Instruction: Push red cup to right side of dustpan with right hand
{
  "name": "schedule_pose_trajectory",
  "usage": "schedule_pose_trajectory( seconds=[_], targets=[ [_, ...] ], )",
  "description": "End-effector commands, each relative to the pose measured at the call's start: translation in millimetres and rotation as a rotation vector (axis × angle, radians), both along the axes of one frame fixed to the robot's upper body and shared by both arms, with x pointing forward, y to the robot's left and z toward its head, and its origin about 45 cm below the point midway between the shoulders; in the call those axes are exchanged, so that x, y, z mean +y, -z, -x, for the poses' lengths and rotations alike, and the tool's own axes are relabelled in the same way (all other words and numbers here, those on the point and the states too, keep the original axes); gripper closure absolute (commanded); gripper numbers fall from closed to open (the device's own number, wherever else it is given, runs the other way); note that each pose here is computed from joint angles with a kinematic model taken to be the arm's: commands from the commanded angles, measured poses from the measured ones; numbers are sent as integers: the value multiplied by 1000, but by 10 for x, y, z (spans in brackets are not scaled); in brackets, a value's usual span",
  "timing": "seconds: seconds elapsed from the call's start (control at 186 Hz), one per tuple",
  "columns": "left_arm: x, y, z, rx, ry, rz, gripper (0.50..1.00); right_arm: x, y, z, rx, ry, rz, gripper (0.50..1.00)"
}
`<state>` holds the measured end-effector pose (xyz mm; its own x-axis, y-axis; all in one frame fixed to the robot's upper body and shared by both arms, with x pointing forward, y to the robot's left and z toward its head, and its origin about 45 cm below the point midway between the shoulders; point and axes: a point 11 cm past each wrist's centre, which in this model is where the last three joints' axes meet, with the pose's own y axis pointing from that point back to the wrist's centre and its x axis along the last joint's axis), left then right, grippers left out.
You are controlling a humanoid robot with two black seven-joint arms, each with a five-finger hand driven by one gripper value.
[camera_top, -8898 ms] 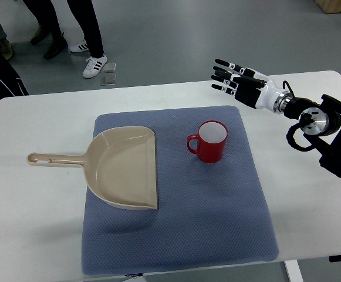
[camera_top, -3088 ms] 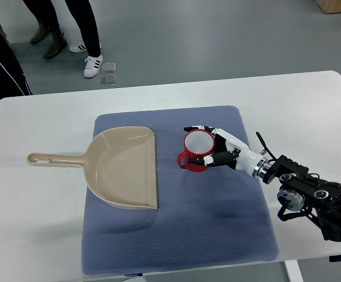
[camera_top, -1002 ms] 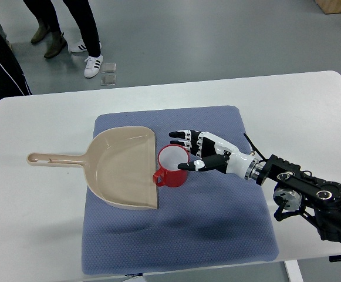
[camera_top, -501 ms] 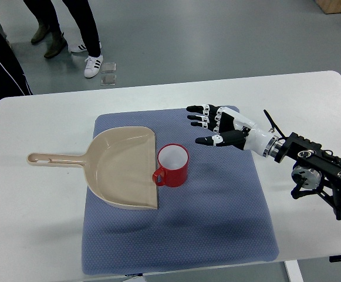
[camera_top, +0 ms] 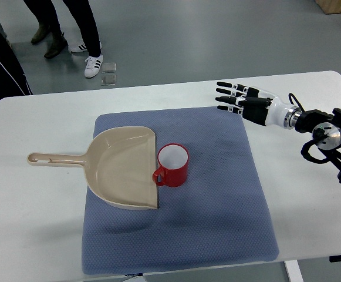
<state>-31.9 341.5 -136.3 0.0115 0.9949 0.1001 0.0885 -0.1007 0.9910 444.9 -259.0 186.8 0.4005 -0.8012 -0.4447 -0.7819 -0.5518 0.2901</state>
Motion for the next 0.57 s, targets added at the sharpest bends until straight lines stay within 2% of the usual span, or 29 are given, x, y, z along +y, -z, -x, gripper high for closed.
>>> schedule_pose_trajectory(
  seconds=[0.0, 0.566],
  targets=[
    [0, 0, 0, 0, 0, 0, 500, -8, -37, -41, 43, 43, -53, 566],
    [0, 0, 0, 0, 0, 0, 500, 52, -24, -26, 55, 41, -100, 566]
  ],
)
